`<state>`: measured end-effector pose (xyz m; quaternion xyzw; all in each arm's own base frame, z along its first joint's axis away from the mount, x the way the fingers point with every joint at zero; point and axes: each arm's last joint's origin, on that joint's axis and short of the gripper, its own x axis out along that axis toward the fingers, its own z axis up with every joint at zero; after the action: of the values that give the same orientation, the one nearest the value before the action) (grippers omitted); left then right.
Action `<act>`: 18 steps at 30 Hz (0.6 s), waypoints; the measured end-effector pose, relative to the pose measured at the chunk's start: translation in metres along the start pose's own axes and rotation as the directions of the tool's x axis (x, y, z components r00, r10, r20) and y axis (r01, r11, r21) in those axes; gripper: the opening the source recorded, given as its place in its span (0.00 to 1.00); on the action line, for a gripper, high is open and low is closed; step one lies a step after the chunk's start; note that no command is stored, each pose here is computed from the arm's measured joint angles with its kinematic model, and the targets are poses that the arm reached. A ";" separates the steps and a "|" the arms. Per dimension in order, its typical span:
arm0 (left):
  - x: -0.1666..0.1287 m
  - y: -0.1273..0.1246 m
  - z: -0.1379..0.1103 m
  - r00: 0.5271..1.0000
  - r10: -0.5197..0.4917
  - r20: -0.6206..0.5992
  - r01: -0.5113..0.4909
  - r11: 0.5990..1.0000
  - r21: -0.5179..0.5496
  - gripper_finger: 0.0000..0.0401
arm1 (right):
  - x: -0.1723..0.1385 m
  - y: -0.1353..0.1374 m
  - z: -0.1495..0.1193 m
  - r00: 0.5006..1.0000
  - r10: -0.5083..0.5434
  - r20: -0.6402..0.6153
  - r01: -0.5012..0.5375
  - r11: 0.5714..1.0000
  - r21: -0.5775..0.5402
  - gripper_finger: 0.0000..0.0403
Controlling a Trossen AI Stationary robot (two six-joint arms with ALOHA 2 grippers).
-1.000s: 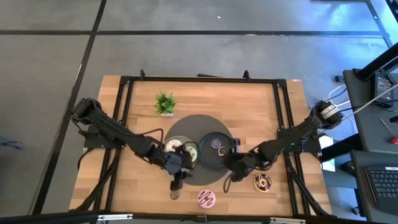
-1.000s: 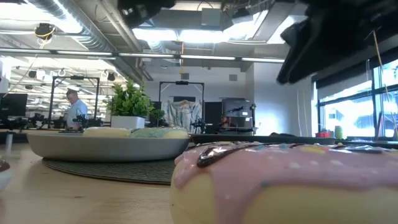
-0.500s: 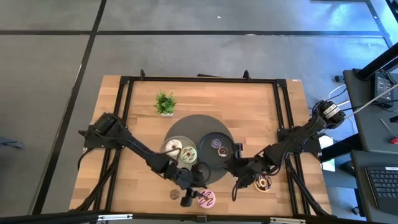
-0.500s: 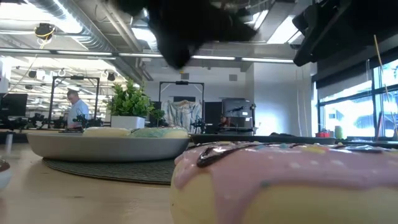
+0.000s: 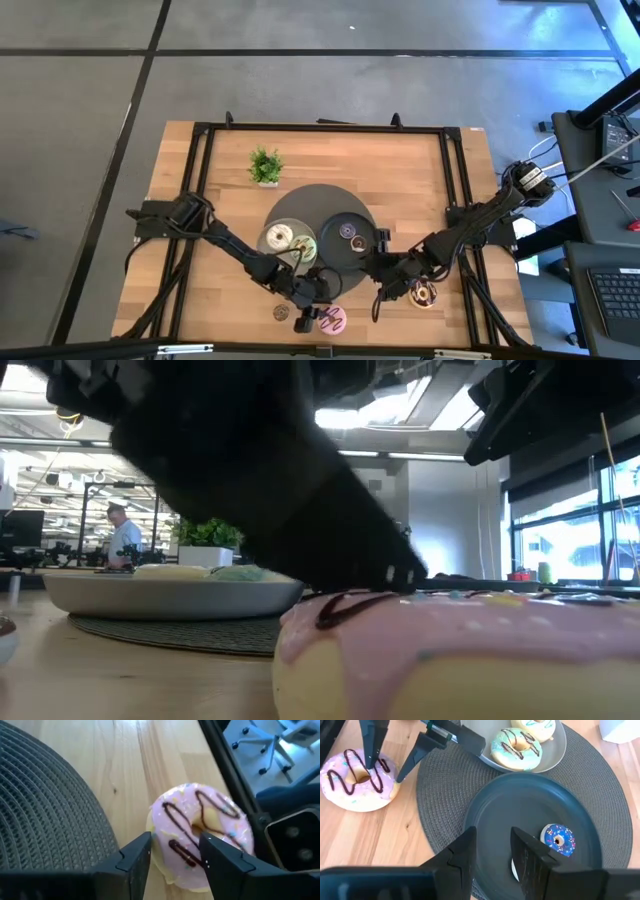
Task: Pick & Place donuts
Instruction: Put the large pink donut on the gray plate
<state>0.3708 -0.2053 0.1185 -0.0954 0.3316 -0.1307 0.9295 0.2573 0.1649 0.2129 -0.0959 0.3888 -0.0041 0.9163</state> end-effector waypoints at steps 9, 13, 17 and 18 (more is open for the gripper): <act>0.000 -0.001 -0.001 1.000 0.006 -0.011 -0.006 1.000 0.016 0.32 | 0.000 0.000 0.000 1.000 0.000 -0.001 0.000 1.000 -0.005 0.30; 0.000 0.000 -0.001 1.000 0.008 -0.014 -0.008 1.000 0.014 0.21 | 0.000 0.000 0.000 1.000 0.000 -0.001 0.000 1.000 -0.009 0.30; -0.001 0.001 0.002 1.000 0.006 -0.004 -0.006 1.000 -0.002 0.06 | 0.000 0.000 0.000 1.000 0.000 -0.002 0.000 1.000 -0.009 0.30; -0.003 0.001 0.006 1.000 -0.008 0.001 0.008 1.000 -0.011 0.04 | 0.000 0.000 0.000 1.000 0.000 -0.002 0.000 1.000 -0.009 0.30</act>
<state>0.3727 -0.2031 0.1243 -0.1020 0.3316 -0.1326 0.9285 0.2572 0.1648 0.2128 -0.1002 0.3896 -0.0025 0.9155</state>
